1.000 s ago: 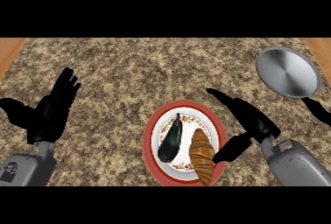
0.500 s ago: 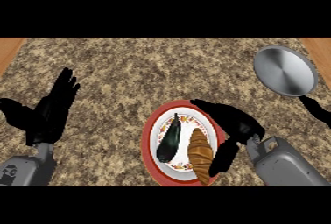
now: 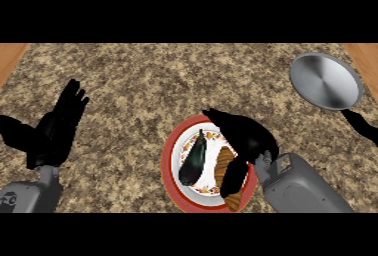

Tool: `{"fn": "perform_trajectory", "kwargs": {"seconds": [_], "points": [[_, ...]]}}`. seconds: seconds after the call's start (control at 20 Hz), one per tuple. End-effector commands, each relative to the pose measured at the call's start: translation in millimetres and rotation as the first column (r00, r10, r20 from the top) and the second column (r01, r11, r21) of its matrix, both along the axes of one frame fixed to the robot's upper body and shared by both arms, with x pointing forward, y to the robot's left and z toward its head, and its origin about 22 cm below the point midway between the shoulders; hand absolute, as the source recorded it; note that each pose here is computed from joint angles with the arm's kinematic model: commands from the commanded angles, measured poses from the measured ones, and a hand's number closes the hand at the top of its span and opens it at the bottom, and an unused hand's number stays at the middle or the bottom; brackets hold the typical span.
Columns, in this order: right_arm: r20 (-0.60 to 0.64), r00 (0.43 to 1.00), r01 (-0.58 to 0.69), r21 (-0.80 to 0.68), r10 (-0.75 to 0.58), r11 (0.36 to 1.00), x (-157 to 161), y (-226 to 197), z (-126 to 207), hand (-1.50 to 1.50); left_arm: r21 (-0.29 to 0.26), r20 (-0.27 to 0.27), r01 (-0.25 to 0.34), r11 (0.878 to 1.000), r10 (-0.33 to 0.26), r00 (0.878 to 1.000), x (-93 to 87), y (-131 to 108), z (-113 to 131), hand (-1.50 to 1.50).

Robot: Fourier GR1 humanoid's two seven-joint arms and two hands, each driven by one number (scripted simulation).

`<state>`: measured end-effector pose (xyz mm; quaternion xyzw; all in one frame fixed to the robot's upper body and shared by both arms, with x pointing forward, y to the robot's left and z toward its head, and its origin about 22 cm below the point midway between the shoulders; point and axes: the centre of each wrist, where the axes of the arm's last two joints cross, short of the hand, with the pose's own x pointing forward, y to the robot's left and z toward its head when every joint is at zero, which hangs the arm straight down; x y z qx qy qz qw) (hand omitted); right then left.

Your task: Pick the eggplant from the plate and place it in the pan

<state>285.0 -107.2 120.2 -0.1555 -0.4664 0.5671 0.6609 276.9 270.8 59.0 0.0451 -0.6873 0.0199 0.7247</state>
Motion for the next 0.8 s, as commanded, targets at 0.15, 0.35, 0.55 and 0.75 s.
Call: {"fn": "perform_trajectory", "kwargs": {"seconds": [0.15,0.35,0.55,0.75], "points": [[-0.03,0.999,-0.014,-0.042,0.012,0.999,-2,16,-11,-1.5,0.003,-0.001,0.009,1.0,-0.009,1.0,-7.0,-1,6,0.0],[-0.045,0.999,0.018,-0.077,-0.022,0.997,16,41,-25,-1.5,0.011,0.008,0.008,1.0,-0.008,1.0,-1.0,2,2,0.0],[-0.066,0.996,0.05,-0.103,-0.057,0.993,19,41,-27,-1.5,0.005,-0.002,0.008,1.0,-0.008,1.0,-26.3,0,-1,0.0],[-0.06,0.997,0.035,-0.07,-0.039,0.997,9,38,-43,-1.5,0.0,-0.012,-0.006,1.0,0.006,1.0,-4.1,9,7,0.0]]}}
